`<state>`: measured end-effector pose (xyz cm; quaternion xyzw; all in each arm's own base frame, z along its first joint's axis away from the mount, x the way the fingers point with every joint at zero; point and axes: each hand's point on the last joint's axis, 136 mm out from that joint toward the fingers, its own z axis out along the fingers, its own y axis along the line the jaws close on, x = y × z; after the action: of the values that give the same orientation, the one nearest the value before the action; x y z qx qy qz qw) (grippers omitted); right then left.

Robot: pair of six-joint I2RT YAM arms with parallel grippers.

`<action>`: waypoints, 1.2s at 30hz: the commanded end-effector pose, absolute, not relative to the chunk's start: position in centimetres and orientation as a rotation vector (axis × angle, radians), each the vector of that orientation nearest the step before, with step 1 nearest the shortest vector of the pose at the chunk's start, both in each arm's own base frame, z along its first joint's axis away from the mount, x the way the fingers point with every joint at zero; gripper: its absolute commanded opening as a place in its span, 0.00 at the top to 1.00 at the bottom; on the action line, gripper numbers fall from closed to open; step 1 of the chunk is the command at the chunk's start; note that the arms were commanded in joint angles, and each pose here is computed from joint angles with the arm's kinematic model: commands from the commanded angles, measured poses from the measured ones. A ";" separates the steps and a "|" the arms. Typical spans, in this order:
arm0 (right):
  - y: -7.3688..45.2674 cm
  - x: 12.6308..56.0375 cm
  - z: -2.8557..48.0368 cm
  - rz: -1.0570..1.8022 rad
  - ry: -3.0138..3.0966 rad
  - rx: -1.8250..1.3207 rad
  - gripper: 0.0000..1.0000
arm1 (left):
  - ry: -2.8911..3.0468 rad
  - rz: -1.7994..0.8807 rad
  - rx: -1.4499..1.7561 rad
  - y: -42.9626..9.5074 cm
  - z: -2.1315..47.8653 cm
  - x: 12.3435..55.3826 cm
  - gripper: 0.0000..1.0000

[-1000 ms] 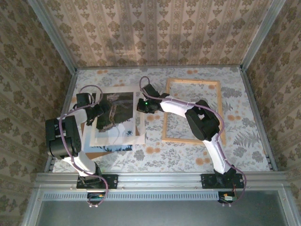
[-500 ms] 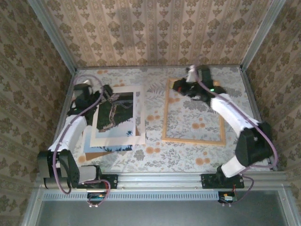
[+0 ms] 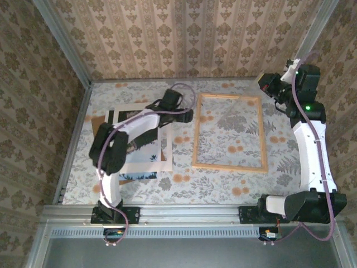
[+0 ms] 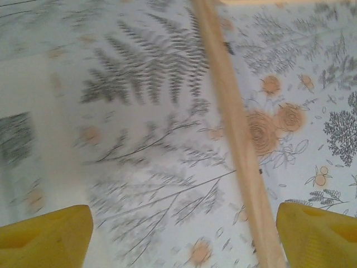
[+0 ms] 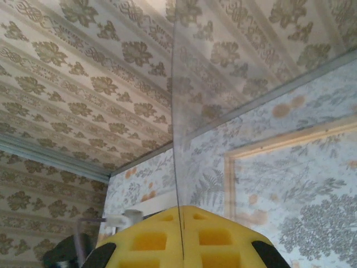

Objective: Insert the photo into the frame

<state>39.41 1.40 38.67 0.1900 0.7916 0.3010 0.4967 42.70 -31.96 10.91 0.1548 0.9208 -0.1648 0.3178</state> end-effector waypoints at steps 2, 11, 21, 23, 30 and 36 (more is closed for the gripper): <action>0.3 38.5 39.9 0.606 1.930 0.450 1.00 | 2.509 -0.268 0.569 -33.3 8.2 42.5 0.18; 0.2 38.1 40.3 0.574 1.935 0.422 1.00 | 2.581 -0.273 0.652 -36.6 4.8 43.7 0.31; 0.6 37.5 40.5 0.569 1.961 0.383 1.00 | 2.623 -0.305 0.640 -37.5 3.1 43.5 0.43; 0.7 37.5 40.5 0.573 1.963 0.378 1.00 | 2.627 -0.305 0.640 -37.5 2.7 43.5 0.44; 1.1 37.7 40.3 0.596 1.974 0.365 1.00 | 2.639 -0.385 0.621 -38.5 2.3 43.5 0.37; 1.5 37.8 40.1 0.610 1.981 0.356 1.00 | 2.652 -0.338 0.622 -38.6 1.4 44.0 0.39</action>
<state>37.89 0.87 39.08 0.1654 0.8201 0.2456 0.4897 44.57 -38.57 2.97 0.2220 0.9409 -0.1273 0.2219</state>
